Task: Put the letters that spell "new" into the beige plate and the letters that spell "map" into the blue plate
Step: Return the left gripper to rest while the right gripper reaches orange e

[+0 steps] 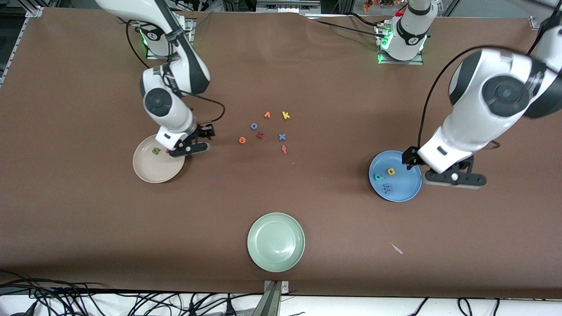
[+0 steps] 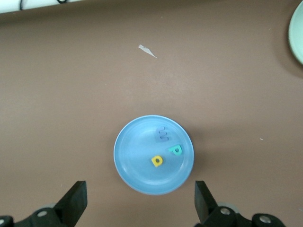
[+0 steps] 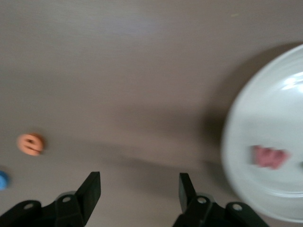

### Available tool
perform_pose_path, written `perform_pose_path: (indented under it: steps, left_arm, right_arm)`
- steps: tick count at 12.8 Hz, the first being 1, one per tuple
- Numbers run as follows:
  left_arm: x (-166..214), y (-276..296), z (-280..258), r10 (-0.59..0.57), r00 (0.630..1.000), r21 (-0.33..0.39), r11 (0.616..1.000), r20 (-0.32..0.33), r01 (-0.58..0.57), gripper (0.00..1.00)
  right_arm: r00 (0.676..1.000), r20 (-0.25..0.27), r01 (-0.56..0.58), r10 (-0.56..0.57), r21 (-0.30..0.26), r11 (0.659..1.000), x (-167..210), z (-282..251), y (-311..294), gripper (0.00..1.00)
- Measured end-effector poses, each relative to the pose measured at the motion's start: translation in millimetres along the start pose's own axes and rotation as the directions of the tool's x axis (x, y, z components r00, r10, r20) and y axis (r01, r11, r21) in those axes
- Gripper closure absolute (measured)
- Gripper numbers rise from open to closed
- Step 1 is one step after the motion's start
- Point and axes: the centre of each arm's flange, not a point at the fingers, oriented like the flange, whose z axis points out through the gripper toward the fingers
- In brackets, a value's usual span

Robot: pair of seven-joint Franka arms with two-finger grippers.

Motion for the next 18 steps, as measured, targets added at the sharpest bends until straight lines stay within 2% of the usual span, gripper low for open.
perform_pose_path:
  steps: [3,5,7,9,12,16,18]
  left_arm:
    - [-18,-18,-47,-0.042,0.999,-0.044,0.998,0.009,0.043,0.00]
    - [-23,-38,-55,-0.024,1.000,-0.076,0.997,0.013,0.025,0.00]
    - [-24,-56,-59,-0.035,0.999,-0.068,0.997,-0.012,0.034,0.00]
    - [-46,-58,-66,-0.045,0.999,-0.077,0.996,-0.026,0.043,0.00]
    - [-81,-56,-65,-0.051,0.999,-0.086,0.995,0.009,0.052,0.00]
    - [-93,-59,-53,-0.052,0.995,-0.078,0.995,0.083,0.058,0.00]
    - [-93,-61,-54,-0.055,0.995,-0.078,0.995,0.085,0.062,0.00]
  right_arm:
    - [0.995,-0.033,-0.094,0.095,0.029,0.995,-15,23,-55,0.25]
    - [0.989,-0.053,-0.138,0.140,0.035,0.990,-23,43,-78,0.25]
    - [0.984,-0.068,-0.162,0.165,0.041,0.986,-32,62,-99,0.25]
    - [0.982,-0.069,-0.173,0.175,0.040,0.984,-36,71,-105,0.25]
    - [0.981,-0.073,-0.178,0.181,0.041,0.983,-34,70,-103,0.26]
    - [0.979,-0.094,-0.179,0.183,0.055,0.982,-25,61,-105,0.27]
    - [0.978,-0.096,-0.179,0.183,0.055,0.982,-23,61,-105,0.27]
